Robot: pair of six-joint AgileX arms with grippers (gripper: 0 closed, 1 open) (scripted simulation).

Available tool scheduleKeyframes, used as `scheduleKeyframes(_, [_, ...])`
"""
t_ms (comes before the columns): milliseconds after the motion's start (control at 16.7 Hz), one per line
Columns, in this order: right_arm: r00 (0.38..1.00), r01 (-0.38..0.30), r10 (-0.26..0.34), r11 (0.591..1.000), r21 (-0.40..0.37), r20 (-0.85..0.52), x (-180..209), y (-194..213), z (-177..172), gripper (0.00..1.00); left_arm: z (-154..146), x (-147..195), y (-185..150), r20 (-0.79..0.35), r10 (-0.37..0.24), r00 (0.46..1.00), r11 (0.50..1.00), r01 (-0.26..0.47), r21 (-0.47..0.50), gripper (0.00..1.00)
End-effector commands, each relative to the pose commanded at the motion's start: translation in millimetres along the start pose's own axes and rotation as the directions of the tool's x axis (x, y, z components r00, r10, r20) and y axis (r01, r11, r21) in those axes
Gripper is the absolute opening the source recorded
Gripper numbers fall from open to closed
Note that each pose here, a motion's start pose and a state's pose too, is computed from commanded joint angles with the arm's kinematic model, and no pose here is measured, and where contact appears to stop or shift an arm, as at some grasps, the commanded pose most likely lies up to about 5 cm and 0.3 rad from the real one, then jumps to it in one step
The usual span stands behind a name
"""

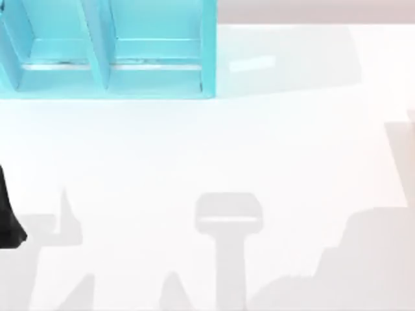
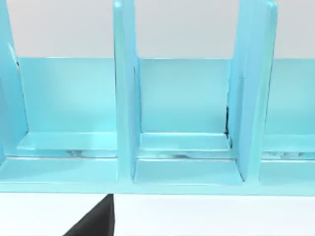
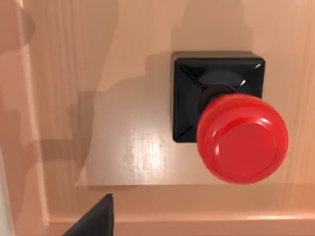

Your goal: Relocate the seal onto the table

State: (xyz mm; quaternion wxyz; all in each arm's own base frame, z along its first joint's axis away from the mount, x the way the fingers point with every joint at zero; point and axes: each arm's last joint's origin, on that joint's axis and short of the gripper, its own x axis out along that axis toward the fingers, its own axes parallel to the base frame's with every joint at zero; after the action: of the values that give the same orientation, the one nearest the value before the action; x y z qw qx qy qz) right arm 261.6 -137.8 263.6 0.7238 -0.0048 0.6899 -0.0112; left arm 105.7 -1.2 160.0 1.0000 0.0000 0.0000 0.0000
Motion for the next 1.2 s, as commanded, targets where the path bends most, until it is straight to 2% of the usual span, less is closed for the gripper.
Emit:
scheduleKeyframes(180, [0.998, -0.026, 0.026, 1.000, 0.001, -0.049, 3.5, -9.5, 5.7, 1.00, 0.0, 0.0, 0.0, 0.000, 0.000, 1.000, 1.000, 0.000, 0.000, 1.00])
scheduleKeyframes(540, [0.998, -0.026, 0.026, 1.000, 0.000, -0.050, 8.3, -8.2, 6.1, 1.00, 0.0, 0.0, 0.0, 0.000, 0.000, 1.000, 1.000, 0.000, 0.000, 1.00])
scheduleKeyframes(1020, [0.999, -0.022, 0.022, 1.000, 0.001, -0.042, 92.6, -7.9, 3.3, 1.00, 0.0, 0.0, 0.0, 0.000, 0.000, 1.000, 1.000, 0.000, 0.000, 1.00])
scheduleKeyframes(1200, [0.998, -0.026, 0.026, 1.000, 0.001, -0.049, 103.4, -6.9, 0.8, 1.00, 0.0, 0.0, 0.0, 0.000, 0.000, 1.000, 1.000, 0.000, 0.000, 1.00])
